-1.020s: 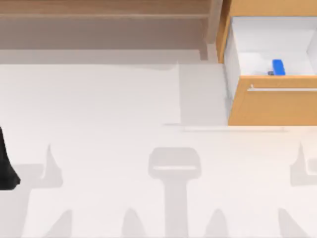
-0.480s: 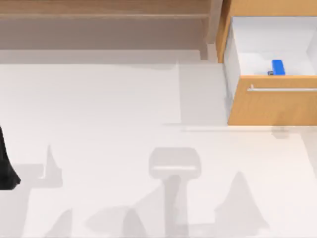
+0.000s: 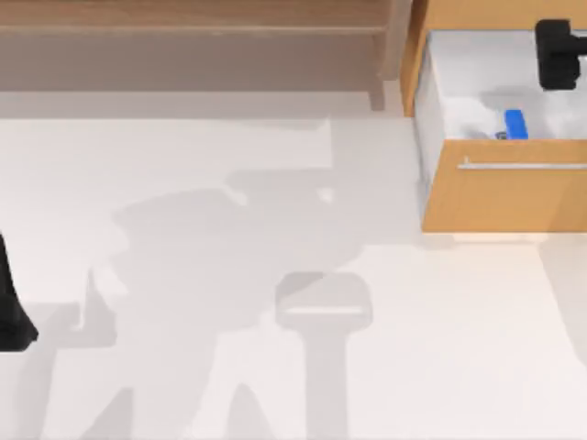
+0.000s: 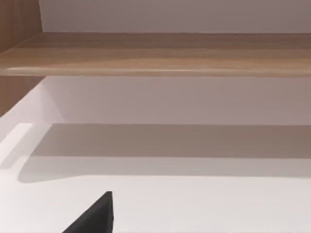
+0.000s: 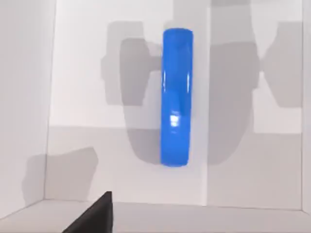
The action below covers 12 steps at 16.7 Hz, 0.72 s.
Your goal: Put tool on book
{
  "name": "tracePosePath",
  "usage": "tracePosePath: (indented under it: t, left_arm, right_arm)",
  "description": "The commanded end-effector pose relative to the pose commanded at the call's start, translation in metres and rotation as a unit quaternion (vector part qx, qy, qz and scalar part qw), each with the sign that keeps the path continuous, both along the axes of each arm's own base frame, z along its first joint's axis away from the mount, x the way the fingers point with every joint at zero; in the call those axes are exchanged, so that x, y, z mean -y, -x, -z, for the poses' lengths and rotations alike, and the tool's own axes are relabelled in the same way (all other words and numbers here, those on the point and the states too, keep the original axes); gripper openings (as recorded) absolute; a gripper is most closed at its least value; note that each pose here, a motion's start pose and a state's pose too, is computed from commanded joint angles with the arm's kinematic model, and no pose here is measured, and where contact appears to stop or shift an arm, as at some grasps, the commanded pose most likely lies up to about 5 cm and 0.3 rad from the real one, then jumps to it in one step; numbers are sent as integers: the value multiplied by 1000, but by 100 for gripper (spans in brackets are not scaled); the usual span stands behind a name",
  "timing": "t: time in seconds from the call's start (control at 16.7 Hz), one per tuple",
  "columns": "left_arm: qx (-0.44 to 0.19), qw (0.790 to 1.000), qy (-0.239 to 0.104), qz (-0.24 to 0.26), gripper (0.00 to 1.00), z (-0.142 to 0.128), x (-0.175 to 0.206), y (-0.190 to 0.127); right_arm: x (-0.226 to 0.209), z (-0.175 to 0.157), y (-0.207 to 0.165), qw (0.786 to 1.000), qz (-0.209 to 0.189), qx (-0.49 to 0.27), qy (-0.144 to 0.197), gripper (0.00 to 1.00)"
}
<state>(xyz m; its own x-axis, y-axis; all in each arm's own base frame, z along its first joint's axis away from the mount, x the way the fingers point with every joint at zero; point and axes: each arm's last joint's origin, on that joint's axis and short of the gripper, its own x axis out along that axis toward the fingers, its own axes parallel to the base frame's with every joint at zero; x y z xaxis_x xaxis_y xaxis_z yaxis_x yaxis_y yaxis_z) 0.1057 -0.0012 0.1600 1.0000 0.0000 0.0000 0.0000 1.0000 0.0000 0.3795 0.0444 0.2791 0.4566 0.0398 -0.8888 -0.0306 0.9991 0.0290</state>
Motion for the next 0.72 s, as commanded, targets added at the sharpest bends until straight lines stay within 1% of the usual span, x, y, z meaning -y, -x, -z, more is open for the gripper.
tracePosePath:
  t: [0.18, 0.3, 0.48, 0.6, 0.72]
  left_arm:
    - [0, 1000, 0, 0, 100, 0, 0, 0]
    - [0, 1000, 0, 0, 100, 0, 0, 0]
    - [0, 1000, 0, 0, 100, 0, 0, 0]
    - [0, 1000, 0, 0, 100, 0, 0, 0]
    - [0, 1000, 0, 0, 100, 0, 0, 0]
  right_arm:
    - [-12, 41, -51, 996, 0, -85, 8, 100]
    - [-19, 67, -73, 992, 0, -128, 13, 100]
    - [-25, 94, -93, 986, 1, -168, 17, 100]
    - [-26, 102, -99, 984, 3, -179, 17, 100]
    - [-26, 103, -100, 983, 4, -180, 17, 100]
